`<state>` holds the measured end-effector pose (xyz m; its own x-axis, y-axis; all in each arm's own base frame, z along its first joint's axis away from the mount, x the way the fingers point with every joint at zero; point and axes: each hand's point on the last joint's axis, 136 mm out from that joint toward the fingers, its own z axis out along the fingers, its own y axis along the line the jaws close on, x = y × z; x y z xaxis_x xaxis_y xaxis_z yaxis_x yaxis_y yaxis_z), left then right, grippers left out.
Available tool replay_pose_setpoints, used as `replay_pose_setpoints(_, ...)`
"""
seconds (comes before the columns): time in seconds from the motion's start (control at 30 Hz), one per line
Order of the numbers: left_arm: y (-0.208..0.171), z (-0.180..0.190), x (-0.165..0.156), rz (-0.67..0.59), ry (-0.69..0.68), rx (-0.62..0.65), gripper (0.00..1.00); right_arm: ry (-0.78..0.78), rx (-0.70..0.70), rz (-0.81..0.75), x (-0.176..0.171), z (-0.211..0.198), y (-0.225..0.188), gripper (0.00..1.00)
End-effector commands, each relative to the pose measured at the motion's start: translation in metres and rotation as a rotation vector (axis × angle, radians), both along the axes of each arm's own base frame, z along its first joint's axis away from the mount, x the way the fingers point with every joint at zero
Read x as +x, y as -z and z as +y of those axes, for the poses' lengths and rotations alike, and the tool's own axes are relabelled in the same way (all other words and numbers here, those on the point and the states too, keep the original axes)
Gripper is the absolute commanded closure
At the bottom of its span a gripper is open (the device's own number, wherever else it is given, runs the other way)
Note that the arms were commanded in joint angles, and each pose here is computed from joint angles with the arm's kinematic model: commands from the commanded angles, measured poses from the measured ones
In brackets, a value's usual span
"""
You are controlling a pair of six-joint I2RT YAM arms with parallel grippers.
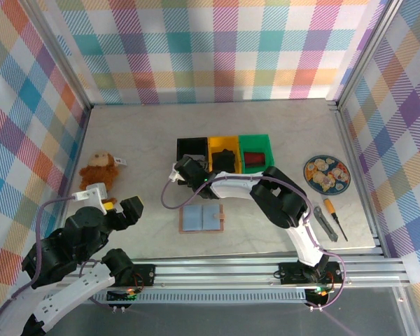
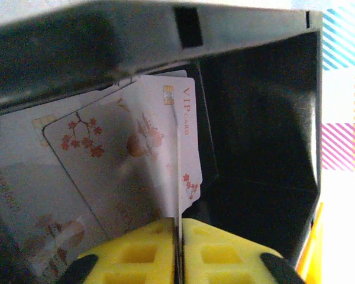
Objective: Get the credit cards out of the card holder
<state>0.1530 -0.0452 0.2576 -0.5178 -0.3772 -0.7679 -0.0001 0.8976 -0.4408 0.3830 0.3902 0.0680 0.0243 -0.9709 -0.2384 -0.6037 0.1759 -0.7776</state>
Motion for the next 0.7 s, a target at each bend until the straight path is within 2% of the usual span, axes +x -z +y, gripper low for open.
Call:
replay_pose_setpoints(0.0,0.002,0.005,0.001,-0.010,-0.023,0.012,0.00,0.004,0.031,0.032,-0.001,0.004,-0.004,0.82)
replay_pose_setpoints(0.17,0.001,0.005,0.001,-0.009,-0.023,0.013,0.00,0.000,0.033,0.056,-0.009,0.002,-0.005,0.77)
replay_pose_setpoints(0.37,0.001,0.005,0.001,-0.011,-0.021,0.014,0.00,0.003,0.084,0.086,-0.021,0.000,-0.014,0.77)
replay_pose_setpoints(0.67,0.000,0.005,0.001,-0.013,-0.020,0.013,0.00,0.019,0.138,0.133,-0.043,-0.006,-0.031,0.65)
